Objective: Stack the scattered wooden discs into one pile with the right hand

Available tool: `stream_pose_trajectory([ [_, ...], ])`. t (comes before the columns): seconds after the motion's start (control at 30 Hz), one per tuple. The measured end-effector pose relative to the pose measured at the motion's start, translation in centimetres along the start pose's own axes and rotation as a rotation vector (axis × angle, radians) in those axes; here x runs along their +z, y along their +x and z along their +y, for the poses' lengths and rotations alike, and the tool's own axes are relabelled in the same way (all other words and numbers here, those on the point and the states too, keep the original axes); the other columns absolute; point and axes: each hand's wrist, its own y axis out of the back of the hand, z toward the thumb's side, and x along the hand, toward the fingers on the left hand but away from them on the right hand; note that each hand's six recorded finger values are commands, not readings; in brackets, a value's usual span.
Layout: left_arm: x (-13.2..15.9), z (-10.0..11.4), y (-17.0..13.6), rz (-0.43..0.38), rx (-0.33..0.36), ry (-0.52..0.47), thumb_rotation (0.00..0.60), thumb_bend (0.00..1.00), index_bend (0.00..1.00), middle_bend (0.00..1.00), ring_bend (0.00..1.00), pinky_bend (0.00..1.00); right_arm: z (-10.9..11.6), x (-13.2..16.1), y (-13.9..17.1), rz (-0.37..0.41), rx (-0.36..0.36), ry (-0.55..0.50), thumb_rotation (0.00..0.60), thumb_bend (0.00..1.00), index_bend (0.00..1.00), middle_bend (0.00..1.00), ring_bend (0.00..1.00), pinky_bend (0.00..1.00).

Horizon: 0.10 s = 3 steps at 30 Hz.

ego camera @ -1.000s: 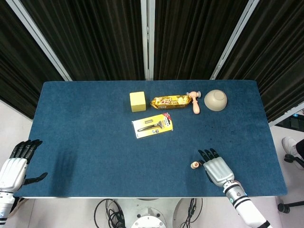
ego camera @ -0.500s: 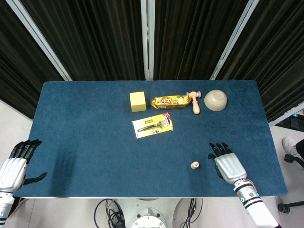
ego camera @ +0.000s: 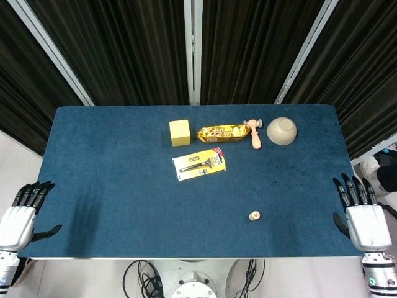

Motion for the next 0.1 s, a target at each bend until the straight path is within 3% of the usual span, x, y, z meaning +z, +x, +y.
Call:
stream_pose_trajectory([
  [0.1, -0.17, 0.13, 0.01, 0.002, 0.016, 0.012, 0.600, 0.13, 0.11, 0.07, 0.00, 0.00, 0.20, -0.40, 0.43, -0.008, -0.014, -0.009, 0.600, 0.27, 0.00, 0.00, 0.00, 0.00],
])
